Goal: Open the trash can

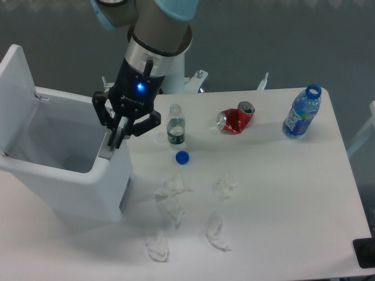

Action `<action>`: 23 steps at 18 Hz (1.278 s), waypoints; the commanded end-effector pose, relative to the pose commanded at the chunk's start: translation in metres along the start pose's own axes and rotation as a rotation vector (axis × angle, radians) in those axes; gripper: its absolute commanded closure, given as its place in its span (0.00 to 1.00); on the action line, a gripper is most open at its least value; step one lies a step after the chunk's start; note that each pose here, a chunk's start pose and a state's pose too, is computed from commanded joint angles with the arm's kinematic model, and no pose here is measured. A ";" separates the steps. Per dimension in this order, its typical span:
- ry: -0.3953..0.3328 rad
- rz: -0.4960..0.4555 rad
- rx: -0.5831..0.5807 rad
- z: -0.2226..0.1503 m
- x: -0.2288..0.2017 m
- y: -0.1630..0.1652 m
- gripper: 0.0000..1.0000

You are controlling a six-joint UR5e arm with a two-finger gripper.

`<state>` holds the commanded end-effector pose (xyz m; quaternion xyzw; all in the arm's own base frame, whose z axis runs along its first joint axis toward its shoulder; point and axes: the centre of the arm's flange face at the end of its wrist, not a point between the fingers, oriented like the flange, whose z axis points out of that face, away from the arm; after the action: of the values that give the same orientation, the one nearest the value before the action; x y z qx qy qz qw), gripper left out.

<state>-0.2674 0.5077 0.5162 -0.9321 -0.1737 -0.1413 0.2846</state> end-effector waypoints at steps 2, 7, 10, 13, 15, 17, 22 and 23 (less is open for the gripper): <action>-0.012 0.002 0.019 -0.008 -0.005 -0.007 0.34; -0.052 0.006 0.050 -0.011 -0.022 -0.017 0.00; -0.095 -0.011 0.039 -0.011 -0.040 -0.015 0.00; -0.135 0.058 -0.015 0.006 -0.078 -0.012 0.00; -0.188 0.090 -0.072 0.027 -0.101 -0.011 0.00; -0.268 0.082 -0.128 0.047 -0.132 -0.009 0.00; -0.388 0.163 -0.303 0.091 -0.192 -0.004 0.00; -0.402 0.199 -0.339 0.090 -0.218 0.001 0.00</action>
<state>-0.4484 0.5057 0.3645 -0.9882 -0.1082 0.0480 0.0968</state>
